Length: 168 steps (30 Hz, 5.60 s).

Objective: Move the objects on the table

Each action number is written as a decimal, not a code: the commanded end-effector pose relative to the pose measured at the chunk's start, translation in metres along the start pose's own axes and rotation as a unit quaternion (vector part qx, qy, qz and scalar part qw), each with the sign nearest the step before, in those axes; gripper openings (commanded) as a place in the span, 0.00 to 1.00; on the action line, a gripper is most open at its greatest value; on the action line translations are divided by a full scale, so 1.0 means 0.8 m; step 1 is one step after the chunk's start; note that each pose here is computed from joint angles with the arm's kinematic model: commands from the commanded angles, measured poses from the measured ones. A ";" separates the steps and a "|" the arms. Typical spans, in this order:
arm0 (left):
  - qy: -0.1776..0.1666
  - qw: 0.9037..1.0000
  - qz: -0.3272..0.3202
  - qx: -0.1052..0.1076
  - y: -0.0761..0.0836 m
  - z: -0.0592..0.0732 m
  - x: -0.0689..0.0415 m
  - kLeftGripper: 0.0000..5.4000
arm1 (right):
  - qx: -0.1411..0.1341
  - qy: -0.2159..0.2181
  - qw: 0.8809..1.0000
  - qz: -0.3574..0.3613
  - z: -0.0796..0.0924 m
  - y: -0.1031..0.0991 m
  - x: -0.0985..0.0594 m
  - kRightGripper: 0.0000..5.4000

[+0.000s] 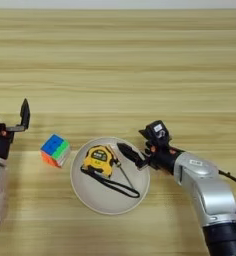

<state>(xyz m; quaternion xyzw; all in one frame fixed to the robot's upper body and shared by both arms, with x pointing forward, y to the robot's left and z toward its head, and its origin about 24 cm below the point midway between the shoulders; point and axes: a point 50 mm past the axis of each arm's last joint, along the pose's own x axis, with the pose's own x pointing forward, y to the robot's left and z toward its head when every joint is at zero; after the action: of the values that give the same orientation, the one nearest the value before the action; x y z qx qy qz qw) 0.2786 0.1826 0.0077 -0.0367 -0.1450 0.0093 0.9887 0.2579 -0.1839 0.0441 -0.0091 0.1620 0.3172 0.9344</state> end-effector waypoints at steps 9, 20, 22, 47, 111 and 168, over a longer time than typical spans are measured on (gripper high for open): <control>-0.002 1.000 0.000 0.001 0.000 0.001 0.006 1.00 | -0.029 -0.074 0.997 -0.008 0.033 -0.035 -0.009 1.00; -0.002 1.000 -0.001 0.000 -0.002 0.001 0.006 1.00 | -0.111 -0.075 0.991 0.002 0.038 -0.068 -0.026 1.00; -0.001 1.000 -0.001 0.000 -0.002 0.000 0.006 1.00 | -0.134 -0.062 0.989 0.008 0.035 -0.071 -0.030 1.00; -0.002 1.000 -0.003 0.002 -0.003 0.000 0.007 1.00 | -0.163 0.053 0.983 0.061 -0.029 -0.081 -0.052 1.00; -0.004 1.000 -0.001 0.001 -0.001 0.000 0.007 1.00 | -0.136 0.185 0.971 0.069 -0.098 -0.089 -0.048 0.50; -0.056 0.985 -0.070 0.145 0.000 0.013 -0.044 1.00 | -0.207 -0.297 0.879 -0.311 -0.002 -0.052 -0.042 1.00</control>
<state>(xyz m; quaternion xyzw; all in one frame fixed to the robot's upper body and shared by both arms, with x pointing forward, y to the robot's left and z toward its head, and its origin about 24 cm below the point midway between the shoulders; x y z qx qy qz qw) 0.2473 0.1812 0.0052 0.1031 -0.1899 -0.0315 0.9759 0.2616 -0.2362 0.0562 -0.1537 -0.2096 0.0333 0.9651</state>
